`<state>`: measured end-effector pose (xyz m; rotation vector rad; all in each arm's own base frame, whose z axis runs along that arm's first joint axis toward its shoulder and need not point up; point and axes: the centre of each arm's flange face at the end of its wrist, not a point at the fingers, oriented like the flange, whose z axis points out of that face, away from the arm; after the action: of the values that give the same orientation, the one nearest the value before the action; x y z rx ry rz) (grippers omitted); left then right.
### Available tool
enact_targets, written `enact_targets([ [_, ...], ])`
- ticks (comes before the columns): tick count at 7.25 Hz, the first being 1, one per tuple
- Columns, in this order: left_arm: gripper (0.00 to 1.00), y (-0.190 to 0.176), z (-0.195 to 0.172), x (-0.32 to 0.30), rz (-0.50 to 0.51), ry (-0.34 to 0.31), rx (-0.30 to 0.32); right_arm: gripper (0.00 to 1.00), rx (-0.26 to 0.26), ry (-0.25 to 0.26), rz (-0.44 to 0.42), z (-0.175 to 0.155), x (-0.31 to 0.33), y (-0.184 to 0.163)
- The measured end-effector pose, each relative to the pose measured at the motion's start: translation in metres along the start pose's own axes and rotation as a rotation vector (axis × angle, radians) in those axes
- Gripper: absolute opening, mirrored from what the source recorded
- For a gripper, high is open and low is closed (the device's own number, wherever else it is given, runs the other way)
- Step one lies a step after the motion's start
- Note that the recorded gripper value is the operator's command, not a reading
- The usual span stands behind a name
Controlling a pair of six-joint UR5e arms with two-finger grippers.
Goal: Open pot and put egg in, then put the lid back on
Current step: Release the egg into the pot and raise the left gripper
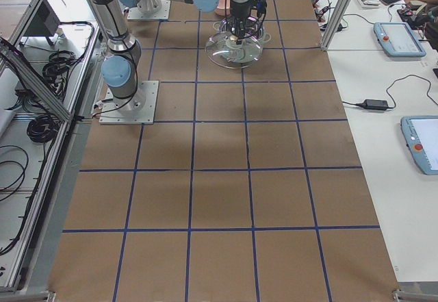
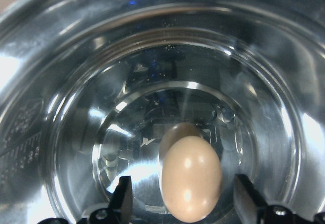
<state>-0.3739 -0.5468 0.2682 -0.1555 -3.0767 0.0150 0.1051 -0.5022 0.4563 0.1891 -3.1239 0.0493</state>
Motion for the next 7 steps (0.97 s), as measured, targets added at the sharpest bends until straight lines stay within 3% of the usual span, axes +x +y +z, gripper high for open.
enact_targets([
  [2, 0.82, 0.022, -0.062, -0.005, 0.007, -0.009, -0.008, 0.4, 0.005, -0.006, 0.018, -0.001, -0.004, 0.0],
  [4, 0.88, 0.071, -0.144, -0.029, 0.013, -0.02, -0.042, 0.4, 0.017, -0.022, 0.067, 0.002, -0.023, -0.005],
  [7, 1.0, 0.087, -0.217, -0.137, -0.008, -0.046, -0.079, 0.4, 0.085, -0.034, 0.096, 0.03, -0.104, -0.028],
])
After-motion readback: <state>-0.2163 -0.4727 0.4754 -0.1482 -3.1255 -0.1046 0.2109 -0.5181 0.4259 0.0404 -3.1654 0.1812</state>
